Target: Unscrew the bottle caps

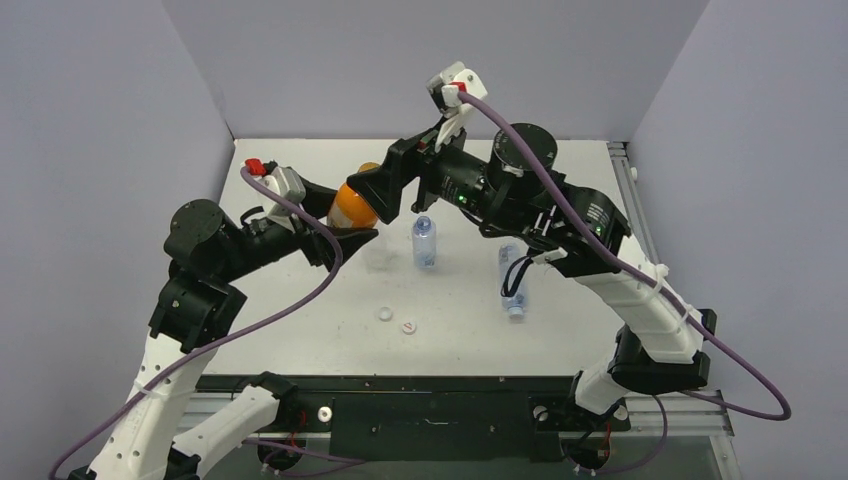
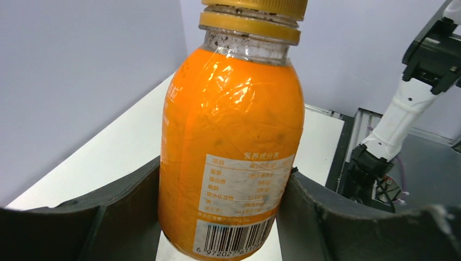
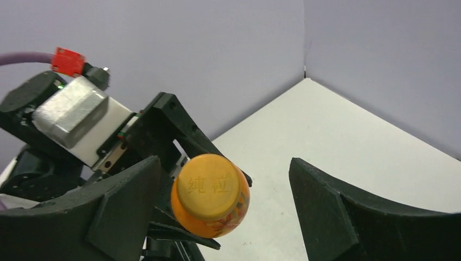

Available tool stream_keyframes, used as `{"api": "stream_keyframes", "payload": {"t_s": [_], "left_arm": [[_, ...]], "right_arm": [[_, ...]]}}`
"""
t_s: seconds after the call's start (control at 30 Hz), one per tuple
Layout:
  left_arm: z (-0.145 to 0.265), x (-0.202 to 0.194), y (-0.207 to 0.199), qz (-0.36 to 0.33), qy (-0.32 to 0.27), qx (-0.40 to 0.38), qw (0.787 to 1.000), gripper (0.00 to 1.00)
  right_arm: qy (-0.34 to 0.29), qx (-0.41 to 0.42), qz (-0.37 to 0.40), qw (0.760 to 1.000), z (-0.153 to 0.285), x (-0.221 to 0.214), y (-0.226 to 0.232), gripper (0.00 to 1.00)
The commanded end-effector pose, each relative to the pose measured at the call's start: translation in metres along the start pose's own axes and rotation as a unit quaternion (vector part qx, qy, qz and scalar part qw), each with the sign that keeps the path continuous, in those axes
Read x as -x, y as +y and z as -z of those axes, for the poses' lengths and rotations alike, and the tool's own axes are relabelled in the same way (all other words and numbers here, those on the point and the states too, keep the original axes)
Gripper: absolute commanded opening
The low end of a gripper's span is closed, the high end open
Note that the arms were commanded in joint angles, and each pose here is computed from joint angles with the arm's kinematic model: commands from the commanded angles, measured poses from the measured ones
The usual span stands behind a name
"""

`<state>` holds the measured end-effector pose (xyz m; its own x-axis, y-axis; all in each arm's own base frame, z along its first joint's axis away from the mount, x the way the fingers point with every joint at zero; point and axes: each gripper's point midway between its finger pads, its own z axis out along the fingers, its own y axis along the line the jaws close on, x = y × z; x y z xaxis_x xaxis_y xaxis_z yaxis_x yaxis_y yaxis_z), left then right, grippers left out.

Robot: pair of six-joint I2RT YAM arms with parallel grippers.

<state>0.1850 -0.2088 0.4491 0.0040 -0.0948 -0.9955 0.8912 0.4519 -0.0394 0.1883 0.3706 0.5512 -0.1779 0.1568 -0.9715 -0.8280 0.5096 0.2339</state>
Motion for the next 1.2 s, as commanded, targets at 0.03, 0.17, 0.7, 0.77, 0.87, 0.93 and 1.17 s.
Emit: {"api": "stream_keyframes", "payload": {"t_s": [0.03,0.17,0.7,0.77,0.87,0.93,1.17], "left_arm": [[0.005,0.013,0.011,-0.036,-0.018,0.038,0.998,0.00],[0.005,0.012,0.009,-0.032,-0.017,0.032,0.999,0.00],[0.009,0.015,-0.048,0.039,-0.015,-0.115,0.992,0.00],[0.014,0.017,-0.069,0.061,-0.006,-0.175,0.983,0.01],[0.016,0.017,-0.078,0.086,0.005,-0.207,0.975,0.01],[0.015,0.016,-0.079,0.090,0.008,-0.211,0.973,0.00],[0.004,0.007,-0.047,0.045,0.005,-0.130,0.991,0.00]], "right_arm": [[0.008,-0.031,-0.007,0.999,-0.006,-0.007,-0.011,0.76],[0.000,-0.013,-0.015,1.000,-0.007,-0.003,-0.008,0.45],[-0.049,0.244,0.012,0.968,0.044,0.017,0.045,0.00],[-0.052,0.302,0.015,0.952,0.057,0.021,0.060,0.00],[-0.049,0.350,0.016,0.935,0.066,0.021,0.072,0.00],[-0.039,0.339,0.018,0.940,0.061,0.017,0.068,0.05],[-0.046,0.120,0.003,0.992,0.027,0.016,0.004,0.81]]}}
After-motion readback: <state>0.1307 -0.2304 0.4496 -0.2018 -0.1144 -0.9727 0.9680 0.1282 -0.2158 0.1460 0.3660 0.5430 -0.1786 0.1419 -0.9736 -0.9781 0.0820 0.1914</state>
